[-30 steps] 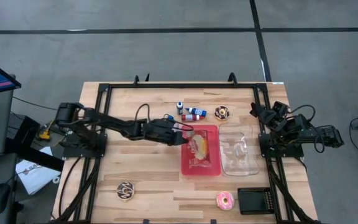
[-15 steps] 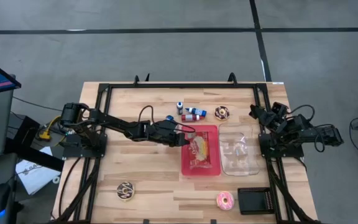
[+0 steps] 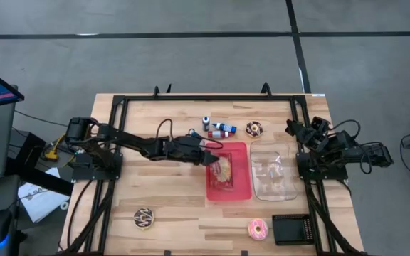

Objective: Pick & Place Food Item
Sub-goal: Put the bottom black donut into the black bin

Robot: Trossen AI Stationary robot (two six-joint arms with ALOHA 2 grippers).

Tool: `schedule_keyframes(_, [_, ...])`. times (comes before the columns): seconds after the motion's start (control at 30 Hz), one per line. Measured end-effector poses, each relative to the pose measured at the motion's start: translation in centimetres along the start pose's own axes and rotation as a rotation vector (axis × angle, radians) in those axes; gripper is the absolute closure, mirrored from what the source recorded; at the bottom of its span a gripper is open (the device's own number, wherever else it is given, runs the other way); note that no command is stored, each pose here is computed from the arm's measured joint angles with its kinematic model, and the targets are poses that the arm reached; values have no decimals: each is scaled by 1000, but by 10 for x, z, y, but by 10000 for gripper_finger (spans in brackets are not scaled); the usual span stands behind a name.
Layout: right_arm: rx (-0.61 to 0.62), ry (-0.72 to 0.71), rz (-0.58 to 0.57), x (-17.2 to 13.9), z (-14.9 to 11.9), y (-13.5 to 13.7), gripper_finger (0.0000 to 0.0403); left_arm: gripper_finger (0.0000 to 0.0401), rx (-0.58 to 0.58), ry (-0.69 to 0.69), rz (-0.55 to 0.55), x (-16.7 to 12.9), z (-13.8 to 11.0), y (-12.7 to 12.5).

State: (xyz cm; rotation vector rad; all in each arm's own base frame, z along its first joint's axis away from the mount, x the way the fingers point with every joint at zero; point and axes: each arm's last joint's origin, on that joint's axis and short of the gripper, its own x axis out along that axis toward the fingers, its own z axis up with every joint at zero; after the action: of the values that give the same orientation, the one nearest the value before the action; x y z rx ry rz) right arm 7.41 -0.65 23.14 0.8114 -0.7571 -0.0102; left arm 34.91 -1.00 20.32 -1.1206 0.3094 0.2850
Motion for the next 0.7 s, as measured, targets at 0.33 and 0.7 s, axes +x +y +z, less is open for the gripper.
schedule_keyframes(0.33, [0,-4,-4,0,0,0,266,239,470,-237,-40,-80,35,-50])
schedule_keyframes(0.7, [17,-87,66,-1,8,7,266,220,727,20,269,-162,24,-30])
